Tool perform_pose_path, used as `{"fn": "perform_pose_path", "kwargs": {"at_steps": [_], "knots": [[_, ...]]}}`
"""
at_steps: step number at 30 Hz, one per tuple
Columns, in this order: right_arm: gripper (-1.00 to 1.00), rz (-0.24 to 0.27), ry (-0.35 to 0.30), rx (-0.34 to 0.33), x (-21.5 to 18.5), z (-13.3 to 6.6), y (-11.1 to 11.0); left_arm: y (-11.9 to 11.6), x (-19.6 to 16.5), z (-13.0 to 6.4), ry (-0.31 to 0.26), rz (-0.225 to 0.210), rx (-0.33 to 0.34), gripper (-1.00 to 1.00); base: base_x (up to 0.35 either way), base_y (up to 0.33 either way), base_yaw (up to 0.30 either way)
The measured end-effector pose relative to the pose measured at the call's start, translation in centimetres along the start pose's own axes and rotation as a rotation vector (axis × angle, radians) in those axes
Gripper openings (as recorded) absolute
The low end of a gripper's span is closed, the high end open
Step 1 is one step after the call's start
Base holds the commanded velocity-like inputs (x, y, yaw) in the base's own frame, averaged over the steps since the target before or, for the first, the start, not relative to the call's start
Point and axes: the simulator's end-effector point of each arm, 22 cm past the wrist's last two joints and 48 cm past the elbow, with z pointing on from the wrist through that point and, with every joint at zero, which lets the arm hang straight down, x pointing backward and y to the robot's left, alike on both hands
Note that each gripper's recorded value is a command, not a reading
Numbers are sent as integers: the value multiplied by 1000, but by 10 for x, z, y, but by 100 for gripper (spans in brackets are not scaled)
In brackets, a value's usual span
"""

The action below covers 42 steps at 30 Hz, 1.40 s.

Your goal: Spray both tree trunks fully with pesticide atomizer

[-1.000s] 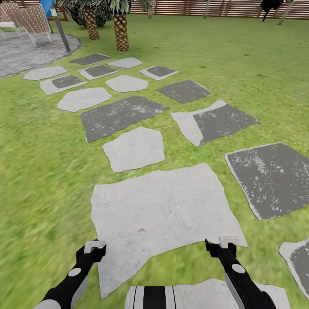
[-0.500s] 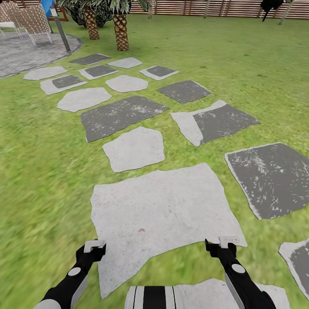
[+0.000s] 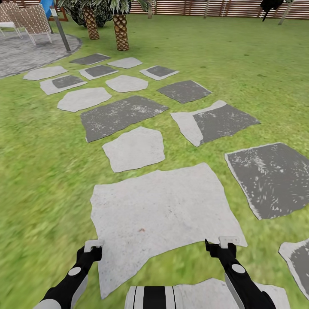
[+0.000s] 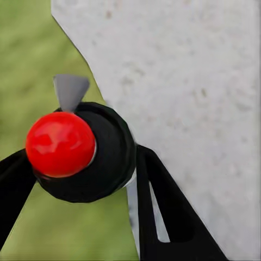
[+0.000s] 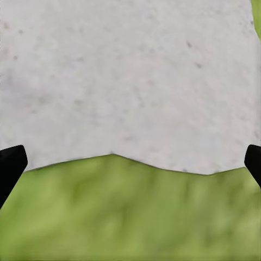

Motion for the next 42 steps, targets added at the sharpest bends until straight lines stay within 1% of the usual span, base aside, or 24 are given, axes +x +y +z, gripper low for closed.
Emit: {"fn": "perform_pose_path", "kwargs": {"at_steps": [16, 30, 35, 40, 42], "knots": [[100, 0, 0, 0, 0, 0, 0, -2, 0, 0, 0, -1, 4, -100, 0, 0, 0], [100, 7, -61, 0, -33, -11, -1, 0, -31, -10, -56, -7, 4, -100, 0, 0, 0], [100, 13, -87, -4, -44, -16, 3, 3, -41, -14, -72, -8, 0, -100, 0, 0, 0], [100, 18, -155, 3, -63, -23, 0, 6, -45, -21, -81, -9, -5, -100, 0, 0, -132], [100, 19, -174, 3, -66, -25, -1, 7, -37, -26, -75, -9, -6, -100, 0, 0, -171]]}}
